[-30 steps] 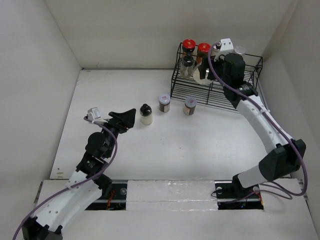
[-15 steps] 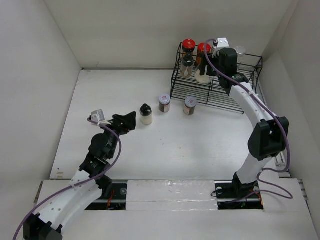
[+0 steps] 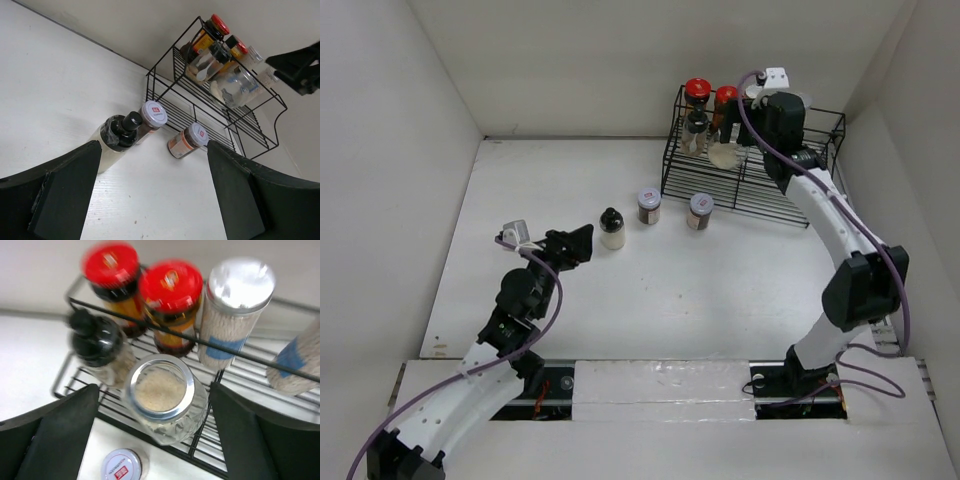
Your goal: Organize the condiment bottles
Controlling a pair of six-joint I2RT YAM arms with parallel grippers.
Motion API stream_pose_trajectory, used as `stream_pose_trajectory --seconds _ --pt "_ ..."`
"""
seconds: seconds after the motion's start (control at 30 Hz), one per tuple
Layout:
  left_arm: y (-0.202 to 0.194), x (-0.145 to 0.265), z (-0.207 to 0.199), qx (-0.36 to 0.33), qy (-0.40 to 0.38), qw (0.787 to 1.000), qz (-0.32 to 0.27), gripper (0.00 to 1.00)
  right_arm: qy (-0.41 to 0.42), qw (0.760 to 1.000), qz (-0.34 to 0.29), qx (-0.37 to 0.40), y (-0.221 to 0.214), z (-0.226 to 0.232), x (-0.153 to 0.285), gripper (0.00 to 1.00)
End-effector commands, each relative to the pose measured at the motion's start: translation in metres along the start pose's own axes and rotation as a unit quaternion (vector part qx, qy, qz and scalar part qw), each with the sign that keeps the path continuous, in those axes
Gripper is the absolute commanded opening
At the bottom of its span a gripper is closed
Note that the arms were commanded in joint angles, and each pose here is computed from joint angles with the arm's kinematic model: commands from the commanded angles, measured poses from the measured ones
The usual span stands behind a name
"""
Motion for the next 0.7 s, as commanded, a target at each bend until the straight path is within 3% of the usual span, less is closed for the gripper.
stream_pose_trajectory --seconds 0.0,0.03,0.1,0.13,0.2,0.23,0.27,0.33,0.37,0.4,0.67 --pt "0.013 0.003 -0.014 0.002 -0.028 0.999 -0.02 0.83 0.031 0.993 -0.117 -0.005 0.061 0.022 0.058 0.89" --pt "0.013 0.003 -0.014 0.002 -0.028 0.999 -0.02 0.81 0.045 0.992 -0.12 -0.004 0.057 0.033 0.064 0.83" --pt "0.015 0.004 -0.015 0.004 -0.031 0.999 -0.023 0.77 0.106 0.988 -0.116 0.005 0.036 0.076 0.074 0.49" --pt "0.012 0.004 -0.013 0.001 -0.025 1.0 -0.018 0.74 0.124 0.987 -0.101 0.009 0.023 0.091 0.075 0.25" --pt "0.014 0.005 -0.014 0.002 -0.028 0.999 -0.02 0.62 0.184 0.976 -0.112 0.017 0.009 0.137 0.088 0.1" --pt "0.014 0.005 -0.014 0.002 -0.028 0.999 -0.02 0.6 0.203 0.974 -0.096 0.023 -0.016 0.152 0.092 0.11" --pt "0.015 0.005 -0.015 0.004 -0.032 0.999 -0.024 0.58 0.236 0.964 -0.123 0.022 -0.017 0.179 0.102 0.19" --pt "0.015 0.005 -0.013 0.002 -0.024 0.999 -0.024 0.56 0.272 0.957 -0.097 0.027 -0.053 0.207 0.096 0.44" --pt "0.014 0.005 -0.012 0.001 -0.021 1.0 -0.021 0.56 0.281 0.955 -0.087 0.031 -0.06 0.218 0.091 0.65" --pt "0.013 0.006 -0.012 0.001 -0.024 1.0 -0.018 0.56 0.291 0.953 -0.071 0.043 -0.068 0.23 0.088 0.7" --pt "0.015 0.008 -0.015 0.006 -0.038 0.999 -0.025 0.59 0.328 0.941 -0.039 0.067 -0.084 0.287 0.062 0.73"
Point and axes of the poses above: each gripper's point midway between its finger pads, its own x axis back along the fingers, its own z axis along the line the jaws close on, y = z × x, the point moved 7 cm from there along x, back along the fingers, and after that the axes turned 10 degrees about x, right-handed, at the moved point
